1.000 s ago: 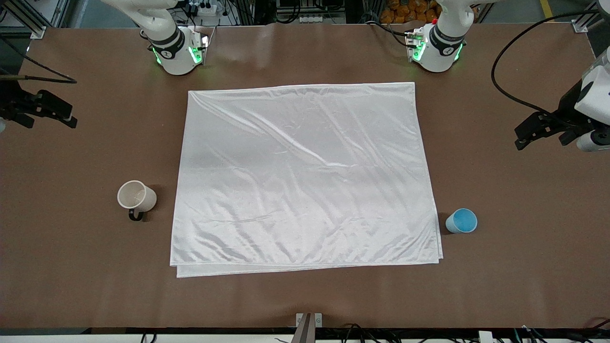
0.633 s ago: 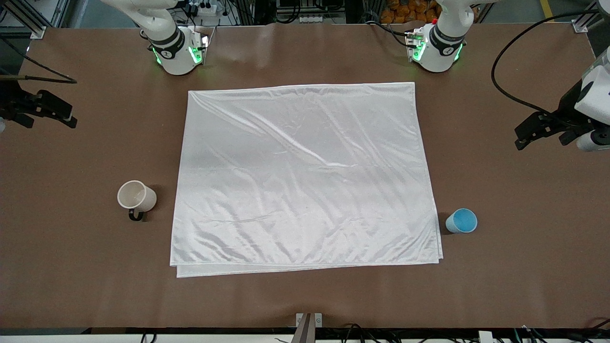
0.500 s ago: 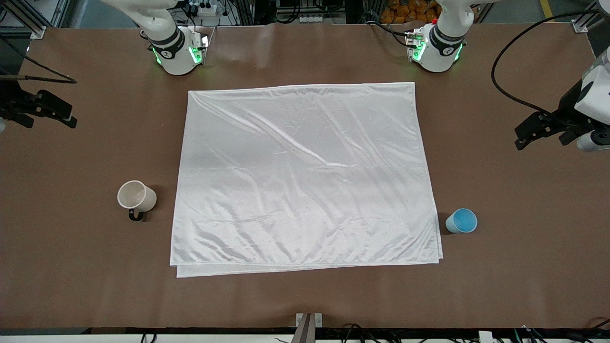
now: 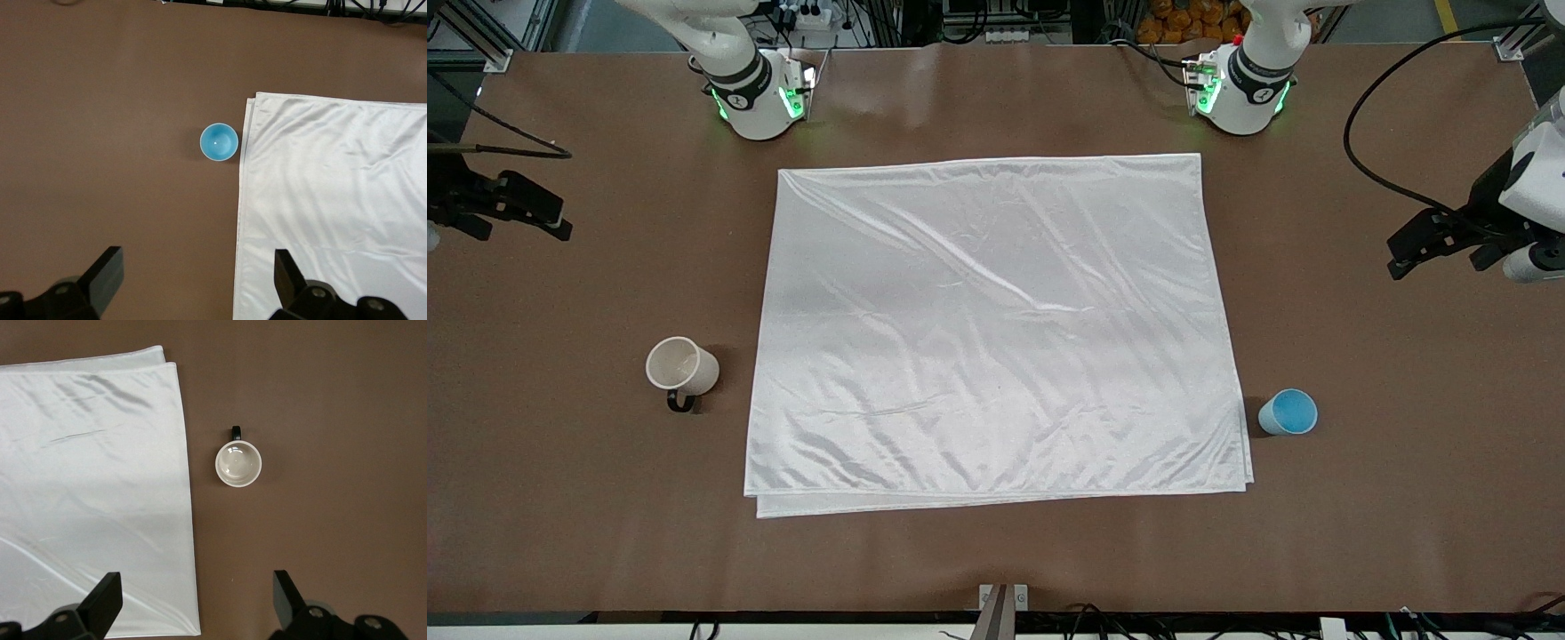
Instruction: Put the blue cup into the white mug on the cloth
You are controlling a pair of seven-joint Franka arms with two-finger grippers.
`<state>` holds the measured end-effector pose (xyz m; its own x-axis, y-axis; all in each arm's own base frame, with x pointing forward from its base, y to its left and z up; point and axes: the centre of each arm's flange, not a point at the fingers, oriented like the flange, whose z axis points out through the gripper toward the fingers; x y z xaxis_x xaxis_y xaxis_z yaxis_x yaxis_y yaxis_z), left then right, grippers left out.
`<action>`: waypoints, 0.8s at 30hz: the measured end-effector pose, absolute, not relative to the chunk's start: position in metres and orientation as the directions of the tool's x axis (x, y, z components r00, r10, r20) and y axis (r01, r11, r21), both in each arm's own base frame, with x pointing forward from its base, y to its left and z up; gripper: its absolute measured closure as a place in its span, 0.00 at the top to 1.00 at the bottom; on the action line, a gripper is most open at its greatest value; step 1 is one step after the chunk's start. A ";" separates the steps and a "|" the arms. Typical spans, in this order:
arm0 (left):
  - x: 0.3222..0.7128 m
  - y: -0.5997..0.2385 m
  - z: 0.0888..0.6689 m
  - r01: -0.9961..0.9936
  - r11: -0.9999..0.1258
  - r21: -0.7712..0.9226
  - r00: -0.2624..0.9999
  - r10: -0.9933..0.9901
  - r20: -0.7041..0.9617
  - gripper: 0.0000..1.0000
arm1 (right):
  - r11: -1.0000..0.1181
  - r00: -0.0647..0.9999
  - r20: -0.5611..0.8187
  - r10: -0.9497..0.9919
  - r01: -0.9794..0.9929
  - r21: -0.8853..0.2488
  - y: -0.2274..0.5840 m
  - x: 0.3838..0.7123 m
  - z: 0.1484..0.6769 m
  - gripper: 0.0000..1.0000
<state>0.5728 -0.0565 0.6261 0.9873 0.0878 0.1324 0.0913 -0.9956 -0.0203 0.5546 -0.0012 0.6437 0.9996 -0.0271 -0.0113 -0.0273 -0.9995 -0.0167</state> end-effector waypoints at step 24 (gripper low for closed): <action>0.571 -0.056 0.620 0.091 -0.995 -0.026 0.991 0.088 0.101 1.00 | -0.999 0.999 -0.028 -0.032 -0.032 -0.018 -0.004 0.563 0.630 1.00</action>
